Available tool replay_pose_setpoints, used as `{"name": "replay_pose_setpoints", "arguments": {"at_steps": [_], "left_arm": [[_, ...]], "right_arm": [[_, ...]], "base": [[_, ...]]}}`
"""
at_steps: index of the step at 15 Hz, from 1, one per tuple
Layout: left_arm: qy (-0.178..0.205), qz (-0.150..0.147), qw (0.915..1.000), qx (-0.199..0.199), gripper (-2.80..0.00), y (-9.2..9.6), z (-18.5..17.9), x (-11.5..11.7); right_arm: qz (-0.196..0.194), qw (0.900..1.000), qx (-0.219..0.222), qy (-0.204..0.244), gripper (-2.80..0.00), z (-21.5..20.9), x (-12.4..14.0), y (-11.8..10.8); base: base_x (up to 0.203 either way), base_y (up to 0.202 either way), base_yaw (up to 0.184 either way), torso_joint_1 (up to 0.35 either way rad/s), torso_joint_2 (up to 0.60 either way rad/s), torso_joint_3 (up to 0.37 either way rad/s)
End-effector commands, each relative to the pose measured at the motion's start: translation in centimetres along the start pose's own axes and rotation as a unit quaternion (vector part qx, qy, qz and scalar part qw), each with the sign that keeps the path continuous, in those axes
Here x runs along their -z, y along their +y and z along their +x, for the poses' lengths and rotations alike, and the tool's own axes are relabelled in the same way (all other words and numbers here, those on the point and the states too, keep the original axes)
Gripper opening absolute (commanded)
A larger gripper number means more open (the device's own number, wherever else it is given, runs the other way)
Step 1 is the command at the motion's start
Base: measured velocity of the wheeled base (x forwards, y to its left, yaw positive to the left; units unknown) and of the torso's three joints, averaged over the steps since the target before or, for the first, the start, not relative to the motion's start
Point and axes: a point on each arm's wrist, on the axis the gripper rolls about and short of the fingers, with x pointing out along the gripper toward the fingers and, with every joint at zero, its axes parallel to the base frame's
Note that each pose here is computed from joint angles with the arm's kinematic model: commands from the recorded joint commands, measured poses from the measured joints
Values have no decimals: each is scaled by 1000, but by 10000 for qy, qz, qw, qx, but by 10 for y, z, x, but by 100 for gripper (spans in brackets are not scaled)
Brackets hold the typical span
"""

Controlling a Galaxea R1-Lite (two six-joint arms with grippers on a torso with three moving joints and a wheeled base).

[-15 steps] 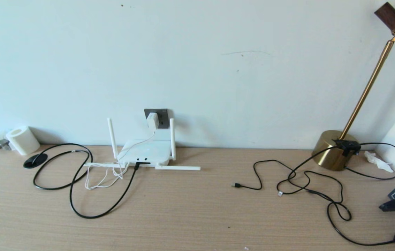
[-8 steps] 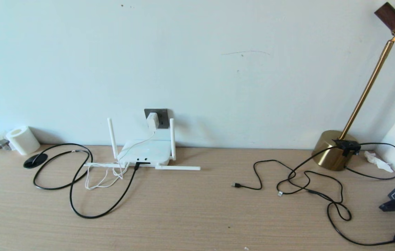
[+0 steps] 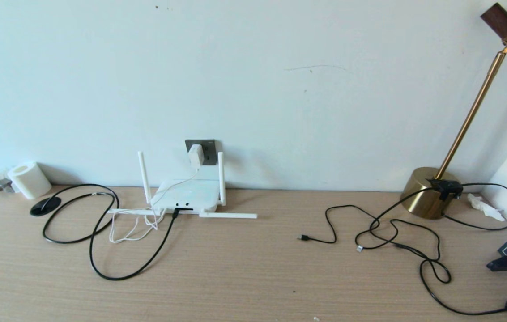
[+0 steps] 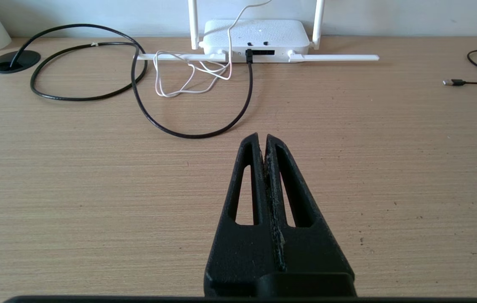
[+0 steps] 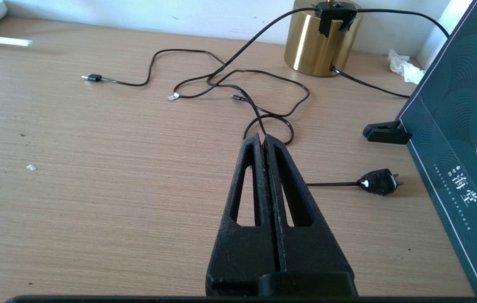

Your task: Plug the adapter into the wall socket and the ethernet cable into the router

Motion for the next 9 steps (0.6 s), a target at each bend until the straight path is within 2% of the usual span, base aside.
{"name": "replay_pose_setpoints", "arguments": {"at_steps": [1, 4, 9], "left_arm": [[0, -55, 10000, 1, -280, 0, 1, 1], [2, -70, 10000, 1, -280, 0, 1, 1], [-4, -63, 10000, 0, -280, 0, 1, 1]], "right_arm": [[-22, 10000, -6, -1, -280, 0, 0, 0], [-159, 9998, 28, -68, -280, 1, 0, 0], [2, 10000, 44, -67, -280, 1, 0, 0]], "base": [[0, 0, 0, 0, 0, 0], [0, 0, 0, 0, 0, 0], [0, 0, 0, 0, 0, 0]]}}
